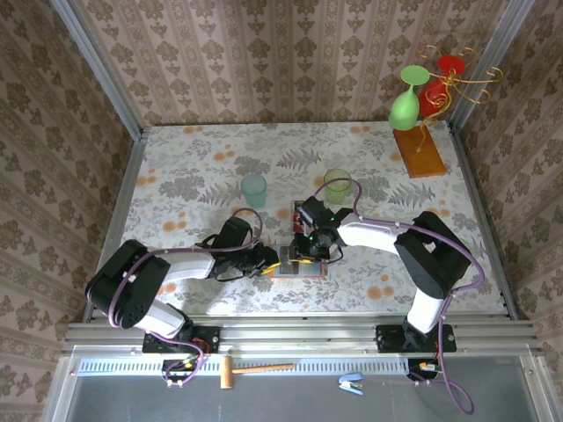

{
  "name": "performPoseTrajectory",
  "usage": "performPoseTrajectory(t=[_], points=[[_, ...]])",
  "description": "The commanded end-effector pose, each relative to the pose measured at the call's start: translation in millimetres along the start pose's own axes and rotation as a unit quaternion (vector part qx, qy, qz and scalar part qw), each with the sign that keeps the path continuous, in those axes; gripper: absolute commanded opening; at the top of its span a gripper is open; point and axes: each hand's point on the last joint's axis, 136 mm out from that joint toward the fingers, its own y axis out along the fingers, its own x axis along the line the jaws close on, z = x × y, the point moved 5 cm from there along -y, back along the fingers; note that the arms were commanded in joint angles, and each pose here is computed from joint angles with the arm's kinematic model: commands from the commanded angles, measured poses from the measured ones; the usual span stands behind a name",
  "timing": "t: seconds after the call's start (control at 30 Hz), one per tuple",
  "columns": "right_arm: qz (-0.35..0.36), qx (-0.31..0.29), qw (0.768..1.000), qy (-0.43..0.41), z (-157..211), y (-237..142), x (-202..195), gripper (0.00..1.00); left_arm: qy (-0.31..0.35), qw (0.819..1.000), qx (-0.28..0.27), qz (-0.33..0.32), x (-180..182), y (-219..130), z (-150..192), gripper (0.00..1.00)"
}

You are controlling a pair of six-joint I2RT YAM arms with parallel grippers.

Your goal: Take the credit cards out of the card holder

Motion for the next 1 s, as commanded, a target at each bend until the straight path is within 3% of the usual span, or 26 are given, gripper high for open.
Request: performPoseTrajectory(t=[0.0, 0.5, 0.97], points=[[0.004, -0.016, 1.0, -0.011, -2.1, -14.0, 5.5, 0.29, -0.02, 1.0, 0.006, -0.021, 12.1, 2.0, 5.4, 0.24], [-0.074, 0.01, 0.997, 0.001, 4.5, -7.5, 19.4, 0.27, -0.006, 1.0, -0.003, -0.017, -4.4, -4.5, 3.6, 0.24], [-0.076, 0.029, 0.997, 0.013, 12.1, 4.5, 14.4, 0.27, 0.005, 1.0, 0.006, -0.011, -11.9, 1.2, -6.7, 0.23]])
